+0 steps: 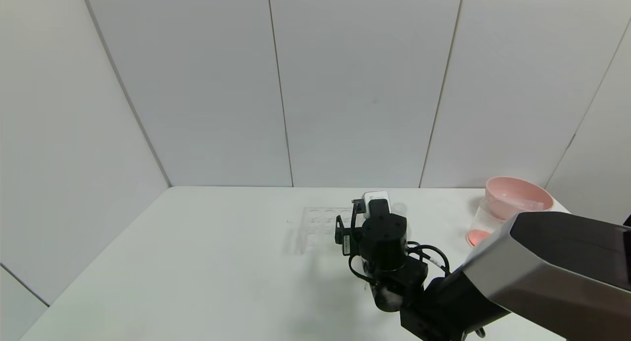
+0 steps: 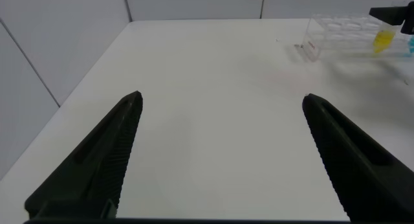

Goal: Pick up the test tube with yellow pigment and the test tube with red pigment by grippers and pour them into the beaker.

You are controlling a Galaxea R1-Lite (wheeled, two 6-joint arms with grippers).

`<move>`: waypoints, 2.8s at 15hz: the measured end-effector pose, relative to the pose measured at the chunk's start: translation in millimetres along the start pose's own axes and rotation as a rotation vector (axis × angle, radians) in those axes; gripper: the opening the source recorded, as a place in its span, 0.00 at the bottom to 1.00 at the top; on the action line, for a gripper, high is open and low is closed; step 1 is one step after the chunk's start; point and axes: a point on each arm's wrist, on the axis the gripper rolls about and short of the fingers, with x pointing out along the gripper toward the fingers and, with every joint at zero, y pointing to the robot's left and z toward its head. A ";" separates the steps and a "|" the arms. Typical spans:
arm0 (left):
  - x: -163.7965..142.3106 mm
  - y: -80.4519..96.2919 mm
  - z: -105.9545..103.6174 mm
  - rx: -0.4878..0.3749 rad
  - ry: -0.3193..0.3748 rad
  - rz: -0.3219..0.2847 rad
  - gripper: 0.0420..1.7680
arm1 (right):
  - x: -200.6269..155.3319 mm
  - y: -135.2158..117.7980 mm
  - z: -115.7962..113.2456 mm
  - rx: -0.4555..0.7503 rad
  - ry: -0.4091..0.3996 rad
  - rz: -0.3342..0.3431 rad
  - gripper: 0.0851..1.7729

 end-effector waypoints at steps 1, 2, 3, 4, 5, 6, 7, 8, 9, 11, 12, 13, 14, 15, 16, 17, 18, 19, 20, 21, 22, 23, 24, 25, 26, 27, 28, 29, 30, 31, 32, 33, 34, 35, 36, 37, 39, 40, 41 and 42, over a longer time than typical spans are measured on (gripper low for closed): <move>0.0 0.0 0.0 0.000 0.000 0.000 1.00 | 2.1 0.2 -1.0 0.008 0.000 -0.002 0.84; 0.0 0.0 0.0 0.000 0.000 0.000 1.00 | 3.1 0.8 -2.5 0.009 0.002 -0.002 0.75; 0.0 0.0 0.0 0.000 0.000 0.000 1.00 | 3.7 0.9 -5.3 0.005 0.012 -0.003 0.66; 0.0 0.0 0.0 0.000 0.000 0.000 1.00 | 4.1 0.7 -8.5 0.004 0.027 -0.006 0.57; 0.0 0.0 0.0 0.000 0.000 0.000 1.00 | 4.2 0.4 -11.2 0.008 0.040 -0.008 0.51; 0.0 0.0 0.0 0.000 0.000 0.000 1.00 | 4.4 0.2 -12.2 0.016 0.046 -0.010 0.45; 0.0 0.0 0.0 0.000 0.000 0.000 1.00 | 4.4 0.4 -12.4 0.025 0.049 -0.009 0.39; 0.0 0.0 0.0 0.000 0.000 0.000 1.00 | 4.6 0.3 -12.2 0.030 0.050 -0.011 0.24; 0.0 0.0 0.0 0.000 0.000 0.000 1.00 | 4.7 0.4 -11.9 0.033 0.050 -0.010 0.24; 0.0 0.0 0.0 0.000 0.000 0.000 1.00 | 4.7 0.7 -10.2 0.036 0.048 -0.007 0.24; 0.0 0.0 0.0 0.000 0.000 0.000 1.00 | 4.8 1.0 -8.5 0.038 0.045 -0.006 0.24; 0.0 0.0 0.0 0.000 0.000 0.000 1.00 | 4.7 1.6 -6.0 0.042 0.040 -0.005 0.24; 0.0 0.0 0.0 0.000 0.000 0.000 1.00 | 4.7 2.1 -2.8 0.045 0.036 -0.003 0.24; 0.0 0.0 0.0 0.000 0.000 0.000 1.00 | 4.9 2.1 2.0 0.051 0.030 -0.002 0.24; 0.0 0.0 0.0 0.000 0.000 0.000 1.00 | 3.9 2.3 6.4 0.051 0.029 -0.001 0.24; 0.0 0.0 0.0 0.000 0.000 0.000 1.00 | 3.2 2.4 12.6 0.057 0.021 0.000 0.24; 0.0 0.0 0.0 0.000 0.000 0.000 1.00 | 1.8 2.6 20.1 0.065 0.011 0.003 0.24; 0.0 0.0 0.0 0.000 0.000 0.000 1.00 | 0.2 2.6 28.5 0.070 0.003 0.005 0.24; 0.0 0.0 0.0 0.000 0.000 0.000 1.00 | -1.8 3.1 38.5 0.083 -0.013 0.012 0.24; 0.0 0.0 0.0 0.000 0.000 0.000 1.00 | -4.4 4.1 48.7 0.095 -0.030 0.019 0.24; 0.0 0.0 0.0 0.000 0.000 0.000 1.00 | -6.6 5.1 61.7 0.112 -0.058 0.025 0.24; 0.0 0.0 0.0 0.000 0.000 0.000 1.00 | -8.7 4.7 72.2 0.116 -0.082 0.027 0.24; 0.0 0.0 0.0 0.000 0.000 0.000 1.00 | -11.4 4.0 80.8 0.115 -0.101 0.028 0.24; 0.0 0.0 0.0 0.000 0.000 0.000 1.00 | -14.6 2.5 89.6 0.119 -0.121 0.028 0.24; 0.0 0.0 0.0 0.000 0.000 0.000 1.00 | -18.1 0.6 96.9 0.119 -0.134 0.031 0.24; 0.0 0.0 0.0 0.000 0.000 0.000 1.00 | -20.6 -4.3 104.5 0.116 -0.148 0.027 0.24; 0.0 0.0 0.0 0.000 0.000 0.000 1.00 | -22.3 -13.6 112.4 0.103 -0.161 0.018 0.24; 0.0 0.0 0.0 0.000 0.000 0.000 1.00 | -23.9 -25.4 118.7 0.081 -0.168 0.008 0.24; 0.0 0.0 0.0 0.000 0.000 0.000 1.00 | -25.0 -41.1 124.4 0.054 -0.172 -0.003 0.24; 0.0 0.0 0.0 0.000 0.000 0.000 1.00 | -24.8 -62.1 129.9 0.028 -0.176 -0.022 0.24; 0.0 0.0 0.0 0.000 0.000 0.000 1.00 | -23.4 -83.8 133.7 0.007 -0.177 -0.048 0.24; 0.0 0.0 0.0 0.000 0.000 0.000 1.00 | -20.9 -108.5 136.7 -0.010 -0.177 -0.088 0.24; 0.0 0.0 0.0 0.000 0.000 0.000 1.00 | -18.1 -135.8 138.2 -0.029 -0.171 -0.133 0.24; 0.0 0.0 0.0 0.000 0.000 0.000 1.00 | -15.8 -161.7 138.6 -0.044 -0.164 -0.173 0.24; 0.0 0.0 0.0 0.000 0.000 0.000 1.00 | -14.1 -187.7 138.3 -0.058 -0.160 -0.206 0.24; 0.0 0.0 0.0 0.000 0.000 0.000 1.00 | -13.3 -216.2 137.6 -0.076 -0.156 -0.239 0.24; 0.0 0.0 0.0 0.000 0.000 0.000 1.00 | -14.7 -268.8 134.3 -0.122 -0.144 -0.298 0.24; 0.0 0.0 0.0 0.000 0.000 0.000 1.00 | -17.2 -294.5 131.8 -0.145 -0.138 -0.319 0.24; 0.0 0.0 0.0 0.000 0.000 0.000 1.00 | -20.1 -315.6 129.7 -0.169 -0.135 -0.330 0.24; 0.0 0.0 0.0 0.000 0.000 0.000 1.00 | -23.2 -335.2 127.0 -0.197 -0.128 -0.338 0.24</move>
